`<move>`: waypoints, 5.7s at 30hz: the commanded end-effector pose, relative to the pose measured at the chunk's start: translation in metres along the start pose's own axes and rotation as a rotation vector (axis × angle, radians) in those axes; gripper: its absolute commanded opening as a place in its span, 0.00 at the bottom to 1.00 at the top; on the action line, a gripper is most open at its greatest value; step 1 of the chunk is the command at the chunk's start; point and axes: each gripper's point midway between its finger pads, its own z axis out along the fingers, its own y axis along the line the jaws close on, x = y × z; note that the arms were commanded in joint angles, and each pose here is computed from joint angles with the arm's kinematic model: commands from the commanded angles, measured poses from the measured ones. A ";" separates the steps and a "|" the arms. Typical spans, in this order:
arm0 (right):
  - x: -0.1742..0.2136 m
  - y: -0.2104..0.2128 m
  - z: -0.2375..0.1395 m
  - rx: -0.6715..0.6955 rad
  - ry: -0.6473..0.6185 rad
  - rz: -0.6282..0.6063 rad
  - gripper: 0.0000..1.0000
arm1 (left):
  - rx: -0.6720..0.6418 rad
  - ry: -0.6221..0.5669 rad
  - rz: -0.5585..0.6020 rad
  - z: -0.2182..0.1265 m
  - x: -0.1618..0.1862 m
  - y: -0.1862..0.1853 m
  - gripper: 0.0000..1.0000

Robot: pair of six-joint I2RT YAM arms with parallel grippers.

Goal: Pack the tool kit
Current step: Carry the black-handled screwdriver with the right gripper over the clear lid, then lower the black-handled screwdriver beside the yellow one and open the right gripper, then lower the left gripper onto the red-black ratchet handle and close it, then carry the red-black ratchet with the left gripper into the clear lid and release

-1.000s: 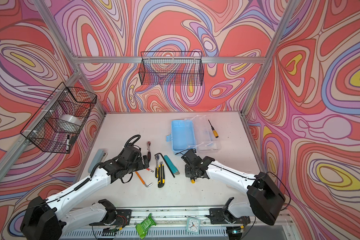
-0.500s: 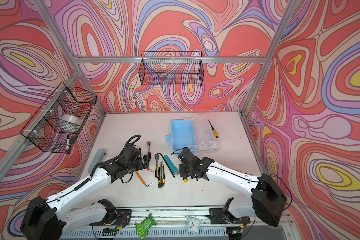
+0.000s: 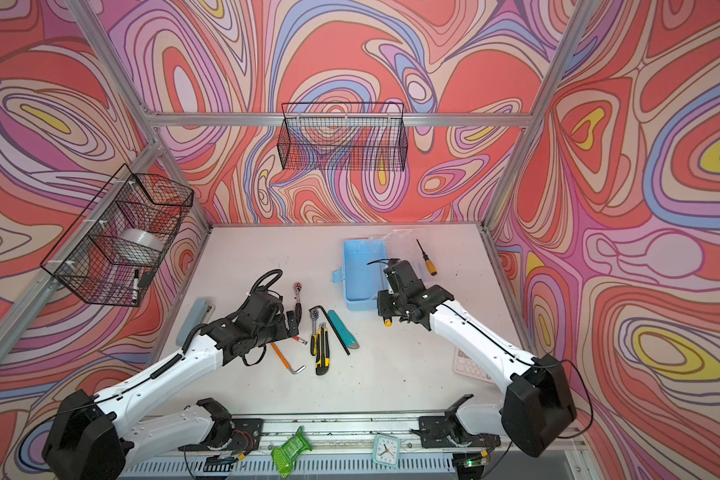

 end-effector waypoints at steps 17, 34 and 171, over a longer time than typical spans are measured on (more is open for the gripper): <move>-0.117 -0.111 0.013 0.144 -0.087 -0.146 0.00 | -0.022 0.013 0.029 0.001 -0.009 -0.007 1.00; -0.128 -0.137 0.055 0.162 -0.024 -0.154 0.00 | -0.034 0.027 0.034 0.005 -0.013 -0.011 1.00; -0.061 -0.117 -0.024 0.170 -0.314 0.099 0.78 | 0.060 0.119 -0.081 0.117 -0.096 -0.070 0.00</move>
